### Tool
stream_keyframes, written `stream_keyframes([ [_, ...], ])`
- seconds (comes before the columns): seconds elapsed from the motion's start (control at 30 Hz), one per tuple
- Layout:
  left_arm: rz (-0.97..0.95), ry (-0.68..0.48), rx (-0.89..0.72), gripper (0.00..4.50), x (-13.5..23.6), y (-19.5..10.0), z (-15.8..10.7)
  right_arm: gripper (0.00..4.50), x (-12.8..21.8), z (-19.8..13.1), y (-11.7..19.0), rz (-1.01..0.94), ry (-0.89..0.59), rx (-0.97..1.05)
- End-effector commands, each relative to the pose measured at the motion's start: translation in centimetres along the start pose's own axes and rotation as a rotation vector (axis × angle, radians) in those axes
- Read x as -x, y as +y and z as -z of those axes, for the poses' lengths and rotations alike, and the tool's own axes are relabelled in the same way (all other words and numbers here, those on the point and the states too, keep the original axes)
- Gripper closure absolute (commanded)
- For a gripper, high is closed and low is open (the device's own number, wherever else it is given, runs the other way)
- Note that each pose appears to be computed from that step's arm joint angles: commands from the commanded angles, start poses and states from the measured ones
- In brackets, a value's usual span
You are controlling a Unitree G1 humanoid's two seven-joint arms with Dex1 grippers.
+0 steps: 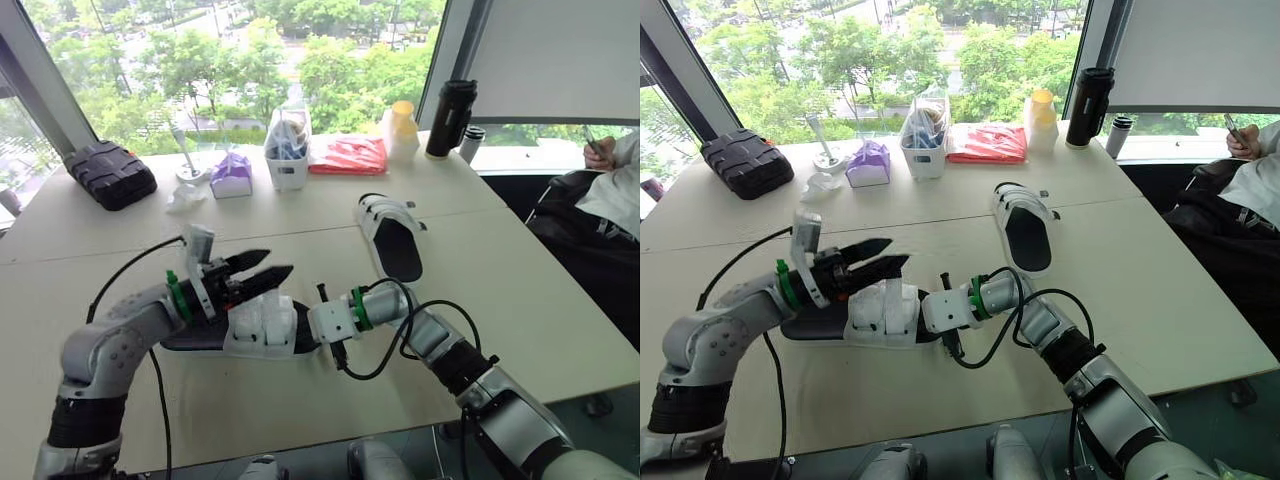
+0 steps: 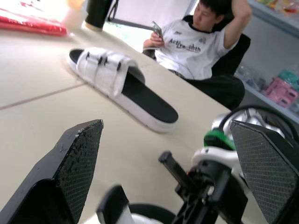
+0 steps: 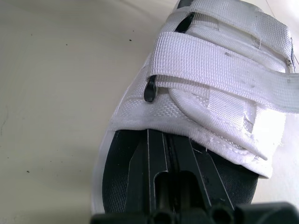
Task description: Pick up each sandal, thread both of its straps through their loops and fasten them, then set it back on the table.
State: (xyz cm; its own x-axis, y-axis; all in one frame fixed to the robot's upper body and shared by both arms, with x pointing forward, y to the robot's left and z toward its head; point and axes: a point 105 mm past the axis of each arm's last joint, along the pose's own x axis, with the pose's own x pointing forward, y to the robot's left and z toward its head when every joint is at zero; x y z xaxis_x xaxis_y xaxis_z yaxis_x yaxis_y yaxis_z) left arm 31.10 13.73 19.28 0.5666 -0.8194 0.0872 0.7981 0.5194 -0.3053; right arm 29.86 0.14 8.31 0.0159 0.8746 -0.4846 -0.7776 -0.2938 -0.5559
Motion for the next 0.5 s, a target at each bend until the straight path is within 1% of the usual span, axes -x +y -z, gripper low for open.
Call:
stream_keyframes([
  [0.03, -0.030, -0.017, -0.079, 0.02, 0.5, 1.3, -2.7, 4.50, -0.4, 2.0, 1.4, -0.051, 0.078, -0.052],
  [0.13, -0.034, 0.057, -0.137, 0.02, 0.4, 2.0, -2.0, 4.50, -0.5, 2.0, 1.4, -0.050, 0.078, -0.051],
  [0.23, -0.006, 0.188, -0.235, 0.02, 0.3, 2.6, 0.2, 4.50, -0.5, 2.0, 1.5, -0.052, 0.077, -0.050],
  [0.3, 0.042, 0.246, -0.257, 0.02, 0.0, 2.4, 1.5, 4.50, -0.5, 2.0, 1.5, -0.051, 0.078, -0.051],
  [0.5, 0.093, 0.314, -0.256, 0.02, -0.3, 2.2, 3.0, 4.50, -0.4, 2.0, 1.5, -0.045, 0.081, -0.054],
])
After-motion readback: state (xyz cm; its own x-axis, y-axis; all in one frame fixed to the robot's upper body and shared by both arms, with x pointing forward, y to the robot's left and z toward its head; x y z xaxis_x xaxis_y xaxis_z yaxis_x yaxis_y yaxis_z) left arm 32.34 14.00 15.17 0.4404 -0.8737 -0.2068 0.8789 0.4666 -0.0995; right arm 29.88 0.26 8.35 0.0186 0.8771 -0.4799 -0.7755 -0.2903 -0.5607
